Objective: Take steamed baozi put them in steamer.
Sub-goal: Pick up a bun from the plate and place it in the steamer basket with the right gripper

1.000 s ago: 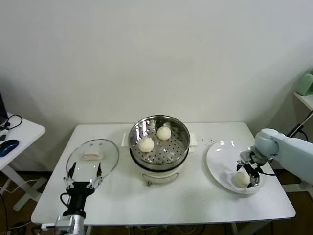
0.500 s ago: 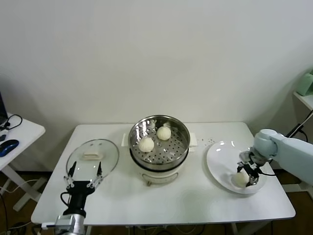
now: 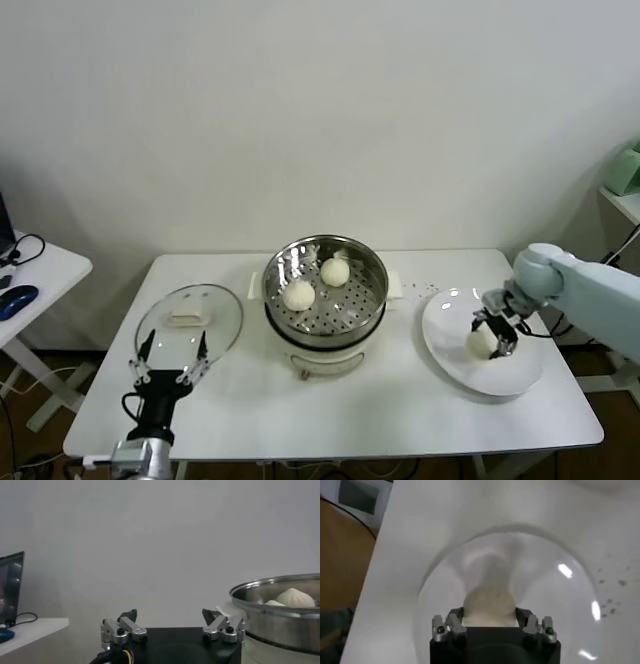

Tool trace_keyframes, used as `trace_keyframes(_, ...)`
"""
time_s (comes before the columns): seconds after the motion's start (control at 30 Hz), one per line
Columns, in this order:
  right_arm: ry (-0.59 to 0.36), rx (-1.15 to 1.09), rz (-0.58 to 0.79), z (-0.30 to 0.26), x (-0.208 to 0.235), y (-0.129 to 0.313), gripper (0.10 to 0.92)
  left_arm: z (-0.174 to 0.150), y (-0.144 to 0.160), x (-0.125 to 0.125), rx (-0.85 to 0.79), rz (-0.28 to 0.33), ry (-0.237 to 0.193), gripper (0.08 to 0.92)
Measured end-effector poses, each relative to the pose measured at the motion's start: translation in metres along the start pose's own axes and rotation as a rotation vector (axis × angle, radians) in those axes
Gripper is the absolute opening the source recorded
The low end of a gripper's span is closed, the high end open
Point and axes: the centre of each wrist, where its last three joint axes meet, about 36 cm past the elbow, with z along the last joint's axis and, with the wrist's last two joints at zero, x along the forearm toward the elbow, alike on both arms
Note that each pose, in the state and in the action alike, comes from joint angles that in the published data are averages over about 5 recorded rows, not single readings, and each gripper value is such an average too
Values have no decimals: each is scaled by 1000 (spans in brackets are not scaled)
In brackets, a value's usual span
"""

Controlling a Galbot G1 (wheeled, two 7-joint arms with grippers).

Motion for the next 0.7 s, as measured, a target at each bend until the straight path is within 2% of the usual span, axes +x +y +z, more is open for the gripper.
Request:
trace_keyframes(0.17, 64, 228, 100, -25, 64, -38, 687, 0, 0, 2, -2, 2, 2, 823)
trace_keyframes(0.4, 185, 626, 218, -94, 147, -77, 687, 1, -2, 6, -1, 9, 12, 823)
trace_keyframes(0.53, 242, 832, 253, -139, 171, -86, 689, 1, -2, 7, -1, 8, 11, 823)
trace_keyframes(0.7, 300, 1022, 265, -185, 178, -94, 695, 0, -2, 9, 1, 6, 10, 823)
